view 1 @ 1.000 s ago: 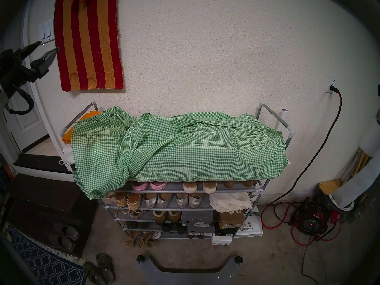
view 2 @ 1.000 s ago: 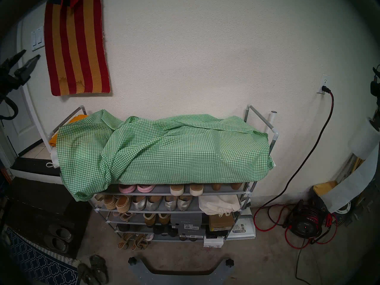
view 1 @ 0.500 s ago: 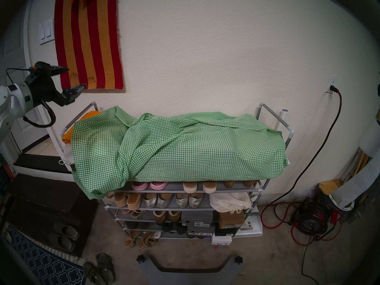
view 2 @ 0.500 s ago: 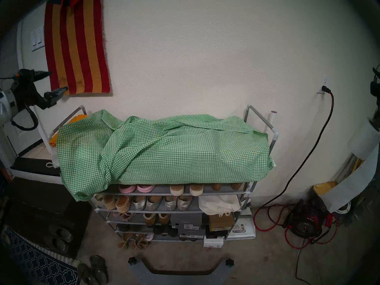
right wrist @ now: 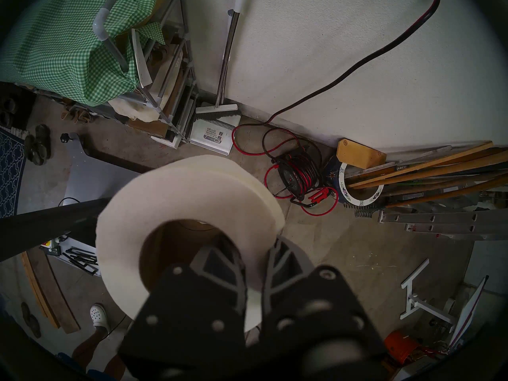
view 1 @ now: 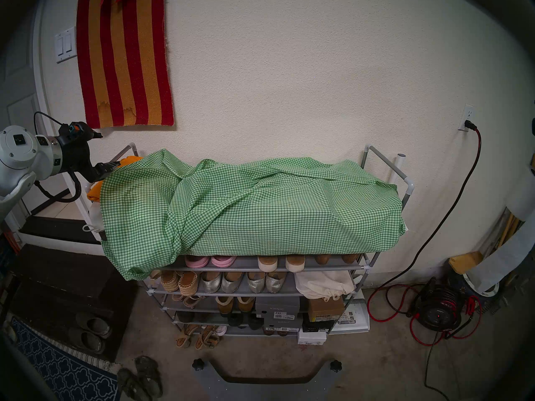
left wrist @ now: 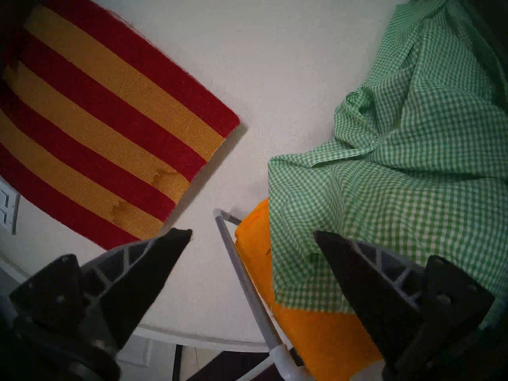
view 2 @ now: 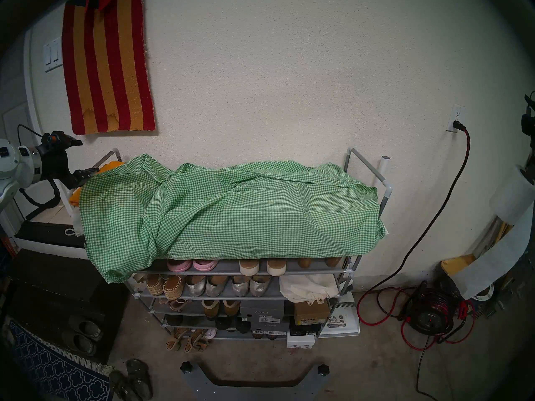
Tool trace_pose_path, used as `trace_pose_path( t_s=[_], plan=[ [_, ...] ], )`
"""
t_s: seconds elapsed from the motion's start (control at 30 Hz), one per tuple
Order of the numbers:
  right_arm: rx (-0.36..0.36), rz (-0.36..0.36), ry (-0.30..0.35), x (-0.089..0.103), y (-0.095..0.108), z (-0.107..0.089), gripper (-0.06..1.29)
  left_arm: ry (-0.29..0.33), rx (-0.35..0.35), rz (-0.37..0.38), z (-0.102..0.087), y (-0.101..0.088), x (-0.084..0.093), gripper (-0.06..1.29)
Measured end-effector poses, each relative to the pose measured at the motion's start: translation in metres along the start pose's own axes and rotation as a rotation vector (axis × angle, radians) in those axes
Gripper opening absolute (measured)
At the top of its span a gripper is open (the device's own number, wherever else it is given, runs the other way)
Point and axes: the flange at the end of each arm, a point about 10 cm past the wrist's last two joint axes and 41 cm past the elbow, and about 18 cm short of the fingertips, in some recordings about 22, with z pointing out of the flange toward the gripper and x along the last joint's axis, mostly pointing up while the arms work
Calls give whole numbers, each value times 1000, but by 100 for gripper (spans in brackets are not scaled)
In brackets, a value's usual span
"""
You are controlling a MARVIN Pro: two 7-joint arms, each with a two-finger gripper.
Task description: Lift the object off the cloth, cover the shoe rack with the cloth, put the object back
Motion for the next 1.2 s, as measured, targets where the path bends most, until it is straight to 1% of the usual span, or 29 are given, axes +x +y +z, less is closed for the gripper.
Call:
trace_pose_path(
  t_s=[0.03,0.07,0.17,0.27,0.37,0.53,0.87,1.03,1.2],
  plan=[
    [0,0,0,0,0,0,6,13,0,-6,-2,-4,5,127],
    [1,0,0,0,0,0,6,39,2,-15,-7,-11,13,127],
    [2,0,0,0,0,0,6,72,0,-26,-14,-20,27,127],
    [3,0,-1,0,0,0,6,82,-14,-33,-14,-20,31,127],
    [4,0,-1,0,0,0,6,78,-36,-41,-9,-14,29,127],
    [6,-1,-2,0,0,0,6,64,-72,-55,1,-1,21,127],
    [10,-2,-1,0,0,0,6,77,-91,-70,5,7,23,127],
    [12,-3,-1,0,-1,0,6,81,-109,-74,9,15,23,127],
    [15,-3,0,0,-1,0,6,73,-128,-80,15,26,17,127]
  ],
)
